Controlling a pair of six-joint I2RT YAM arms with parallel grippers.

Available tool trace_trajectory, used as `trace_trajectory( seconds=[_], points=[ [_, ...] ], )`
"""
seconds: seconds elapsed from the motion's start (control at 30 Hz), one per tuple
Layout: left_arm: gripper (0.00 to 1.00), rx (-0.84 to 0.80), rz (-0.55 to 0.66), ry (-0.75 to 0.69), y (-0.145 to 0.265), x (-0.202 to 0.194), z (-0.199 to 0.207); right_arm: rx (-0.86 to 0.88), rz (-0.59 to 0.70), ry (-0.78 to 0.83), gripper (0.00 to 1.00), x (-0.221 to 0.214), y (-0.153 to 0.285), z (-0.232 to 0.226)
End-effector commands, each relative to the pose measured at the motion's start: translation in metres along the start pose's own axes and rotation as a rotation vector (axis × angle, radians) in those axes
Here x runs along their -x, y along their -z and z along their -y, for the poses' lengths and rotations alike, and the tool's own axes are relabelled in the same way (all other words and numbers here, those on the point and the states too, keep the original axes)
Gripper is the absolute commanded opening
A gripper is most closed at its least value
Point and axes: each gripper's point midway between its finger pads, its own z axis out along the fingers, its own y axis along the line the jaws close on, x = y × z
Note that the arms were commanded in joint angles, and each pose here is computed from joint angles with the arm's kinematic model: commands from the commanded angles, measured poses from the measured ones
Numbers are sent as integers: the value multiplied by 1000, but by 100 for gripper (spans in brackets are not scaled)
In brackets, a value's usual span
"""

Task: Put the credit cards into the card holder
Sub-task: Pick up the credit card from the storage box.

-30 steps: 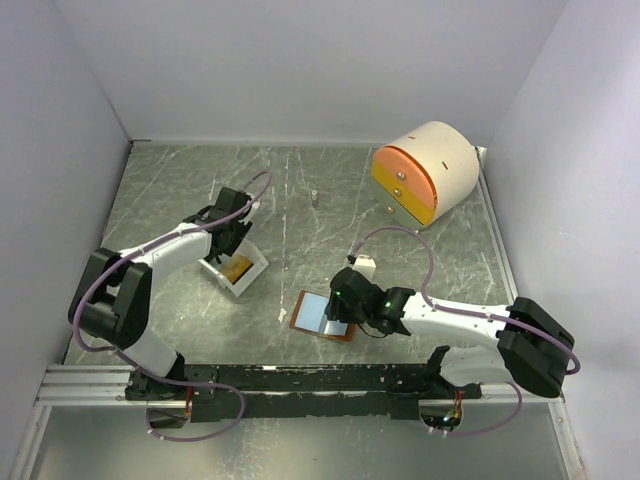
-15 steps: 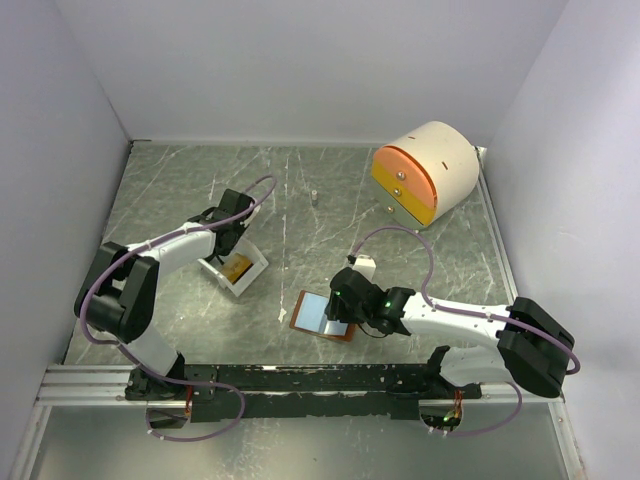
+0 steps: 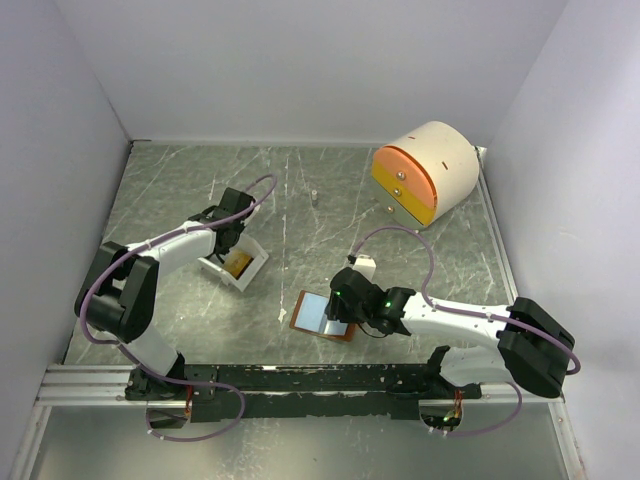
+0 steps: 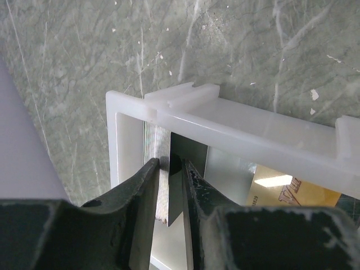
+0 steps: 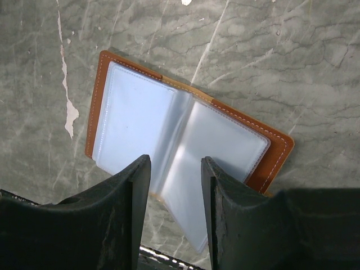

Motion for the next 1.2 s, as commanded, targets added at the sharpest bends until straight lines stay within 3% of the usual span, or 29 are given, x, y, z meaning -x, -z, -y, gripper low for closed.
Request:
trace_trajectory(
  seconds=[0.0,0.3,0.57,0.8,1.17],
  points=[
    [33,32,17,-3,7,14,-10,-2,21,-12,41,4,0,2],
    [25,24,7,4,12,17,-12,-1,18,-11,41,2,0,2],
    [7,-31,-26,60,22,17,-6,-1,11,-9,41,1,0,3],
    [7,-82,-63,116,34,16,-1,5,7,-12,41,0,0,2],
    [7,-165,87,316,74,44,-8,33,14,-9,41,2,7,1]
  ],
)
